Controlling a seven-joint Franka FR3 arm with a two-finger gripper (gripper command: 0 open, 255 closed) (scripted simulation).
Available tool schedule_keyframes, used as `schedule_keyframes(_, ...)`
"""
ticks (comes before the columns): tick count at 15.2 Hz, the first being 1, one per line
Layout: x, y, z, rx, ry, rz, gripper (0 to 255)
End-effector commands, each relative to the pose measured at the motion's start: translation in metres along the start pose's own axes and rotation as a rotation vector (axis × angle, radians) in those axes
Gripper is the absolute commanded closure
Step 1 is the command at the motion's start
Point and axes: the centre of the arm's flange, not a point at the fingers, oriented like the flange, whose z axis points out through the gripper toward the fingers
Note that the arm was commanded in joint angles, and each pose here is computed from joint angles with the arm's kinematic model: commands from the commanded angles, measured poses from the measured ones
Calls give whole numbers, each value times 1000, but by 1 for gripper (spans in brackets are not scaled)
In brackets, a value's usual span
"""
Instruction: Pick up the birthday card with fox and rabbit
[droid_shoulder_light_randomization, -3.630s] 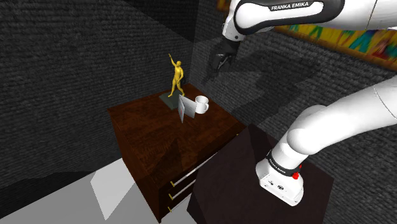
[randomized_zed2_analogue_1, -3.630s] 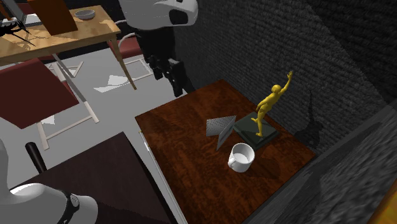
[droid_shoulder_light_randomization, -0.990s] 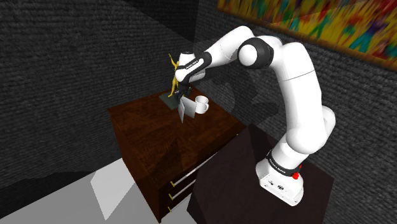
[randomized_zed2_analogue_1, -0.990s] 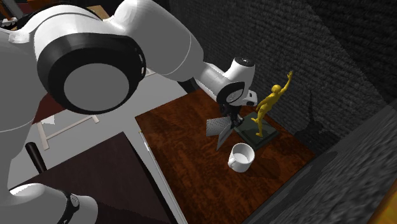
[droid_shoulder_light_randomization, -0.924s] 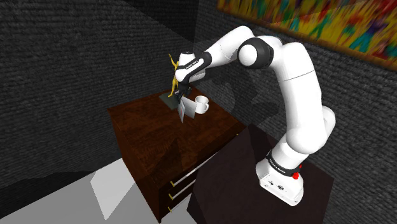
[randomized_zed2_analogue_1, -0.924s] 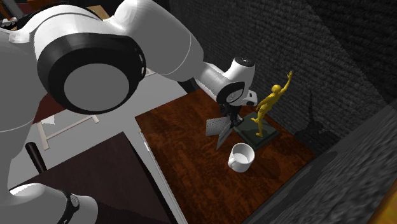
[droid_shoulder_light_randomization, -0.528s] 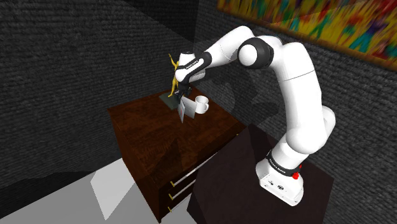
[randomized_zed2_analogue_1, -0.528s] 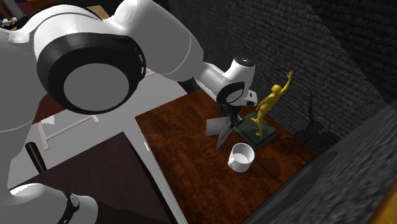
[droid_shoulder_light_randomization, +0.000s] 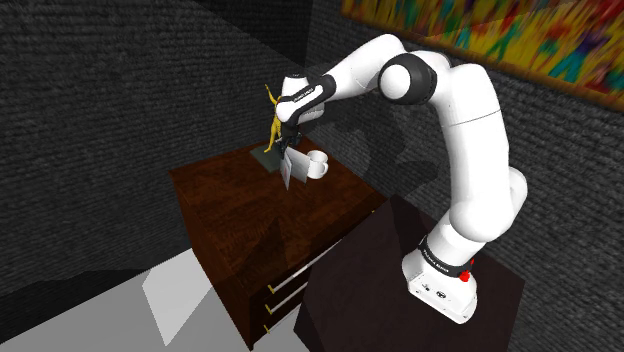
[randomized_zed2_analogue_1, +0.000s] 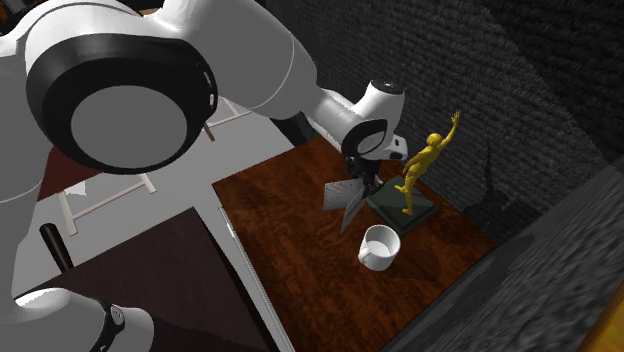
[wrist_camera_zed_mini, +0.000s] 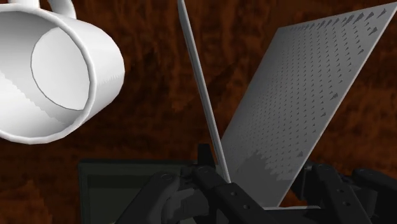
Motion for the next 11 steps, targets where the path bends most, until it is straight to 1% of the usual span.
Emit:
schedule_keyframes(1, 1, -1, -11, 0, 0, 0, 255)
schedule_keyframes(9, 0, -2, -53, 0, 0, 0, 255)
schedule_keyframes(11, 0, -2, -54, 0, 0, 0, 255)
